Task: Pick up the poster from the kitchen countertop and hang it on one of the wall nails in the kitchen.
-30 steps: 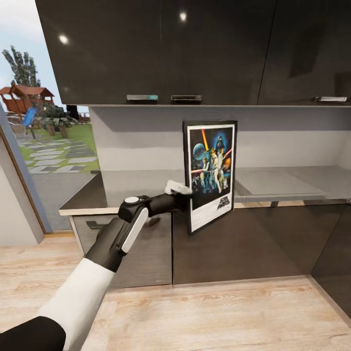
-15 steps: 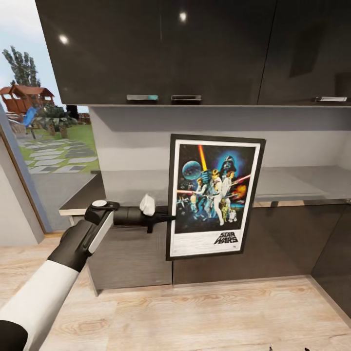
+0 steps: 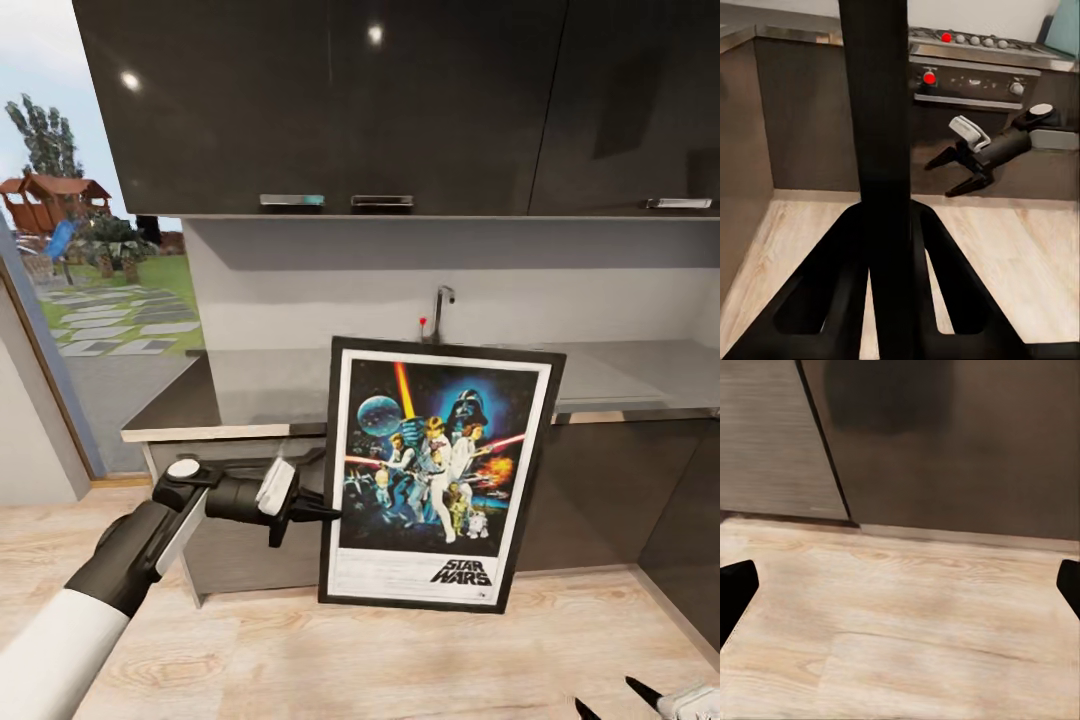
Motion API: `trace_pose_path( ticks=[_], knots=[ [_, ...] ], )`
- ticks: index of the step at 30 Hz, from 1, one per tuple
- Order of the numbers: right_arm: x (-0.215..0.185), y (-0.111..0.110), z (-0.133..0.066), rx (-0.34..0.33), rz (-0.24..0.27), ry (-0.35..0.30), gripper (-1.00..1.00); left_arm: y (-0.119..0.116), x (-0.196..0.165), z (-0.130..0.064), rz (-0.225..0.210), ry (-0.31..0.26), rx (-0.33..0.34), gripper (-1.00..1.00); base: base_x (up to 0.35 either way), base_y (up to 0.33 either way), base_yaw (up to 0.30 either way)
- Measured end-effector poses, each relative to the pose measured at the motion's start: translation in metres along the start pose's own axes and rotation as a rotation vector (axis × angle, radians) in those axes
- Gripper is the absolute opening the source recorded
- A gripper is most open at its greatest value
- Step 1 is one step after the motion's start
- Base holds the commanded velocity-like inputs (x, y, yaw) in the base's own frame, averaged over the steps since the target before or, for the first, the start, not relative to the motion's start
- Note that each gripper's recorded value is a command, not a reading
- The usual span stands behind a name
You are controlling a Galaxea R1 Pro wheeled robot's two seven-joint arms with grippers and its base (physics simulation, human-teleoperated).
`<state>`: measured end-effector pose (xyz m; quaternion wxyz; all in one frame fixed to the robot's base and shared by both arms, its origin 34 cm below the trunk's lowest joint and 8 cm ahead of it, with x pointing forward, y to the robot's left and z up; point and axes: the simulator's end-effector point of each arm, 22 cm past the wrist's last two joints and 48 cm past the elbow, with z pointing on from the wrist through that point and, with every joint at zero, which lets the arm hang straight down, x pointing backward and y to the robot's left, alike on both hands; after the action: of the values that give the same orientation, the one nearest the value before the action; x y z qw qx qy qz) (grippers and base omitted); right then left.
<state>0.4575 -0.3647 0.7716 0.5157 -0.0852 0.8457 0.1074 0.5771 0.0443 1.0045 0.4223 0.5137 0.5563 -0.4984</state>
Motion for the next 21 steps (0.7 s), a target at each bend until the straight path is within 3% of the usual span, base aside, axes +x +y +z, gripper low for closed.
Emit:
trace_pose_path(
  ticks=[4, 7, 10, 15, 21],
  knots=[
    [-0.014, -0.005, -0.003, -0.038, -0.013, -0.009, 1.0, -0.005, 0.006, 0.0, -0.002, 0.0, 0.017, -1.0, 0.0, 0.0, 0.0],
    [-0.044, 0.006, -0.003, -0.175, -0.05, -0.046, 1.0, -0.01, 0.013, 0.001, -0.017, -0.001, 0.026, -1.0, 0.0, 0.0, 0.0],
    [-0.076, 0.015, -0.003, -0.313, -0.025, -0.041, 1.0, -0.012, 0.018, 0.002, -0.027, -0.001, 0.03, -1.0, 0.0, 0.0, 0.0],
    [-0.127, 0.029, -0.005, -0.479, -0.014, -0.071, 1.0, -0.02, 0.027, 0.003, -0.048, -0.002, 0.048, -1.0, 0.0, 0.0, 0.0],
    [-0.152, 0.038, -0.008, -0.553, -0.02, -0.1, 1.0, -0.023, 0.029, 0.004, -0.051, -0.003, 0.058, -1.0, 0.0, 0.0, 0.0]
  ],
)
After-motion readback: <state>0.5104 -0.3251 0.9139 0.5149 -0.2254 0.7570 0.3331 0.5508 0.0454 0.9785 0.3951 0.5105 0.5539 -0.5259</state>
